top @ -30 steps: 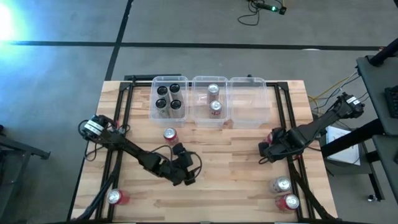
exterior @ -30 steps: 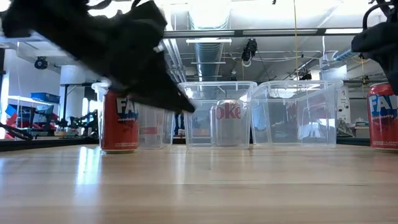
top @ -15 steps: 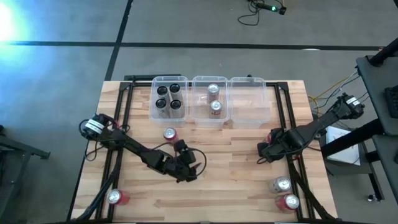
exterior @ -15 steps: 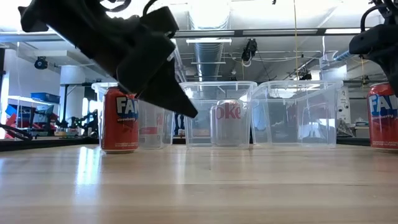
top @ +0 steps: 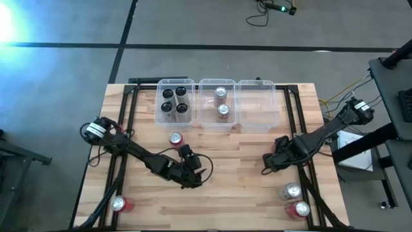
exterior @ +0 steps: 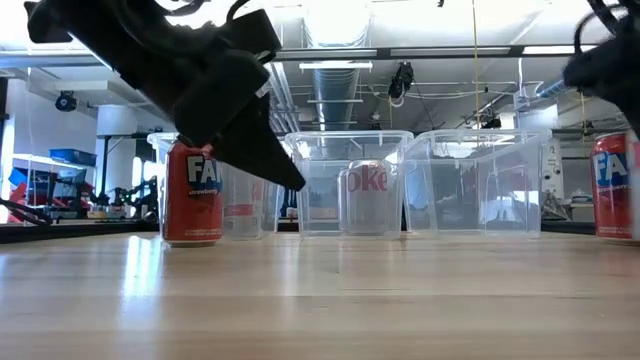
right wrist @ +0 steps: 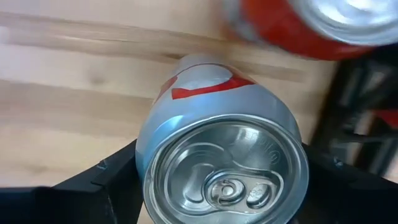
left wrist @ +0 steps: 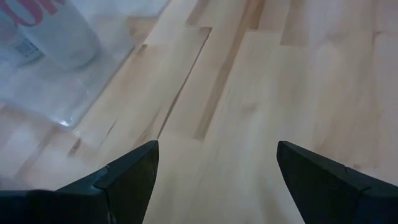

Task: Sort soda cans
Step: Put the top red-silver soda can into the middle transparent bin

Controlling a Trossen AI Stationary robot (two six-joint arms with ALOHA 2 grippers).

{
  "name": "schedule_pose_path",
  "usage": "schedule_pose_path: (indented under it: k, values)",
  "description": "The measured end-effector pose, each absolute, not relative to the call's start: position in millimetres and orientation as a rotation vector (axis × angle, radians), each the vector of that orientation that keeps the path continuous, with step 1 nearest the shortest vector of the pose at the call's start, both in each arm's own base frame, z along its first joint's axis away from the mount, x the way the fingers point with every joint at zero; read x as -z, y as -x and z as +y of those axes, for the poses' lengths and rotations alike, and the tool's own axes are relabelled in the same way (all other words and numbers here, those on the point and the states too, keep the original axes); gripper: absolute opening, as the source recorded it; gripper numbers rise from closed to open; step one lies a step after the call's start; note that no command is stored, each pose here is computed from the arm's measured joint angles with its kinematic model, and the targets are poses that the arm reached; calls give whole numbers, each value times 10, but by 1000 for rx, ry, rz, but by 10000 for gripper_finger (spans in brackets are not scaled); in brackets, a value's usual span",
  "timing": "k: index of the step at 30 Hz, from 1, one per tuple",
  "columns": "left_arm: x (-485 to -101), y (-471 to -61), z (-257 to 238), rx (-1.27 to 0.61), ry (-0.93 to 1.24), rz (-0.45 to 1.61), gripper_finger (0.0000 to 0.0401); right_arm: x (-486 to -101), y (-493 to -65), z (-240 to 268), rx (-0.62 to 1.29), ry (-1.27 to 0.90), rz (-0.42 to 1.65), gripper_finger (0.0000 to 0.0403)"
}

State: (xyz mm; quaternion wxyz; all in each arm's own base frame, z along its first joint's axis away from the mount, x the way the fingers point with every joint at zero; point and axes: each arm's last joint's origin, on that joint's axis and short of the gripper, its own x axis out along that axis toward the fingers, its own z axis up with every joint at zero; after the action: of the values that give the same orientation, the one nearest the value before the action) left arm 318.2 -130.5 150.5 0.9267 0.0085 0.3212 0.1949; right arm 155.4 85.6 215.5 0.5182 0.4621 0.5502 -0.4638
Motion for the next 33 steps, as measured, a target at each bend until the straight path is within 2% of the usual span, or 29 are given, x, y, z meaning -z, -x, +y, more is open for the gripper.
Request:
schedule_pose_path:
  k: [9, 13, 20, 27, 33]
  values:
    - [-1643, -3017, -1325, -395, -23, 685, 310, -2526, -1952, 1019, 927, -991, 1279, 296]
    - [-1662, -2940, -1314, -381, -32, 695, 310, -2684, -2286, 1100, 864, -859, 1324, 296]
    - [-1670, -2853, -1403, -298, -69, 751, 310, -3174, -2959, 1034, 705, -640, 1350, 296]
    - [-1680, -2821, -1473, -259, -70, 756, 310, -3652, -3547, 481, 563, -495, 1189, 297]
    - [-1680, -2811, -1489, -251, -65, 759, 310, -3786, -3910, -278, 520, -365, 1118, 298]
